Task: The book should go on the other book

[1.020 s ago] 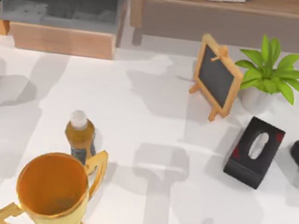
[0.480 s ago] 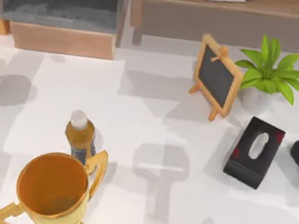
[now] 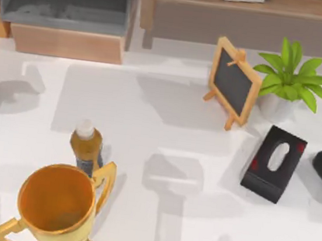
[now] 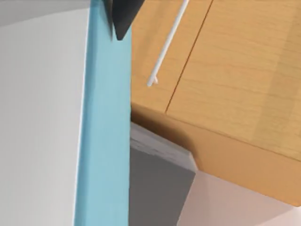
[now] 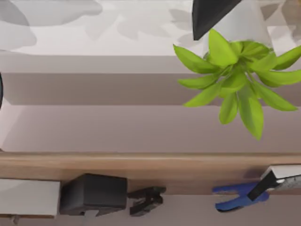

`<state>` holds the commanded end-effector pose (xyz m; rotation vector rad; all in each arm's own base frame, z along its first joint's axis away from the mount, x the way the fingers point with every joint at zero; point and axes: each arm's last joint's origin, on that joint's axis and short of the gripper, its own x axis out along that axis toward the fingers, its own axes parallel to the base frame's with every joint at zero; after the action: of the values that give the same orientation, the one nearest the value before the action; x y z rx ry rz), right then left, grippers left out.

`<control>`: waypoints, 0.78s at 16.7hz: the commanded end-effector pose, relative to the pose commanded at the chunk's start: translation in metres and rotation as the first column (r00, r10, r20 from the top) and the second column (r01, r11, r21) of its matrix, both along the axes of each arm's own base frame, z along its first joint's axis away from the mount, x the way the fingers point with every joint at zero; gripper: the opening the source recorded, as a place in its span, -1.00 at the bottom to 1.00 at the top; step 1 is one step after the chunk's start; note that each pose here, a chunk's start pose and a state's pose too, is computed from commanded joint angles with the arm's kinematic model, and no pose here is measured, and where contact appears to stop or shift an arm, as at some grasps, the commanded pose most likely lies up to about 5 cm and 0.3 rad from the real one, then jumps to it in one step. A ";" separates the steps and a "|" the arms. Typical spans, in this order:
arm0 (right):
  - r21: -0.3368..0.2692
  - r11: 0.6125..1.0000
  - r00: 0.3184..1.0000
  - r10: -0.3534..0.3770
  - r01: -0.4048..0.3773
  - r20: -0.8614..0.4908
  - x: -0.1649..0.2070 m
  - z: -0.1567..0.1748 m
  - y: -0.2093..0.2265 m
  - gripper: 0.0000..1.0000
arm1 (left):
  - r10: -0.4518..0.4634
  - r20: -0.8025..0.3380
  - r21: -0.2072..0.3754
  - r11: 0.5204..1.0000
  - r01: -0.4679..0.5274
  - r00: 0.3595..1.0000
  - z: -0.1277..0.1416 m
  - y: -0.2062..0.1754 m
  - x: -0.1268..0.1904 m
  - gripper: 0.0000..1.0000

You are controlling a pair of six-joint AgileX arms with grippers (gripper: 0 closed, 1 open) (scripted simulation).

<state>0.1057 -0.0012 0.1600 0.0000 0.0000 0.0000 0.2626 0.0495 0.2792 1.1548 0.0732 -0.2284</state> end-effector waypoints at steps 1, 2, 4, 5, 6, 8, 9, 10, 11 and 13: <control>0.000 1.000 1.000 0.000 0.000 0.000 0.000 0.000 0.000 1.00 | -0.013 -0.013 0.052 0.999 0.014 1.000 -0.007 0.006 -0.006 -1.00; 0.000 1.000 1.000 0.000 0.000 0.000 0.000 0.000 0.000 1.00 | -0.019 -0.025 0.109 0.994 0.022 1.000 -0.013 0.013 -0.013 -1.00; 0.000 1.000 1.000 0.000 0.000 0.000 0.000 0.000 0.000 1.00 | -0.013 -0.049 0.232 0.972 0.024 0.999 -0.026 0.031 -0.027 -1.00; 0.000 1.000 1.000 0.000 0.000 0.000 0.000 0.000 0.000 1.00 | -0.007 -0.066 0.294 0.955 0.026 0.998 -0.035 0.041 -0.036 -1.00; 0.000 1.000 1.000 0.000 0.000 0.000 0.000 0.000 0.000 1.00 | -0.001 -0.088 0.350 0.936 0.032 0.996 -0.046 0.052 -0.046 -1.00; 0.000 1.000 1.000 0.000 0.000 0.000 0.000 0.000 0.000 1.00 | 0.012 -0.143 0.424 0.904 0.050 0.990 -0.074 0.071 -0.072 -1.00; 0.000 1.000 1.000 0.000 0.000 0.000 0.000 0.000 0.000 1.00 | 0.017 -0.179 0.435 0.898 0.064 0.984 -0.091 0.078 -0.086 -1.00; 0.000 1.000 1.000 0.000 0.000 0.000 0.000 0.000 0.000 1.00 | 0.019 -0.211 0.436 0.896 0.076 0.977 -0.108 0.082 -0.099 -1.00; 0.000 1.000 1.000 0.000 0.000 0.000 0.000 0.000 0.000 1.00 | 0.021 -0.240 0.431 0.898 0.087 0.971 -0.123 0.084 -0.112 -1.00; 0.000 1.000 1.000 0.000 0.000 0.000 0.000 0.000 0.000 1.00 | 0.020 -0.277 0.414 0.905 0.100 0.961 -0.145 0.084 -0.133 -1.00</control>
<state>0.1057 -0.0012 0.1600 0.0000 0.0000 0.0000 0.1299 0.1338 0.1344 1.5556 0.3616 -0.4255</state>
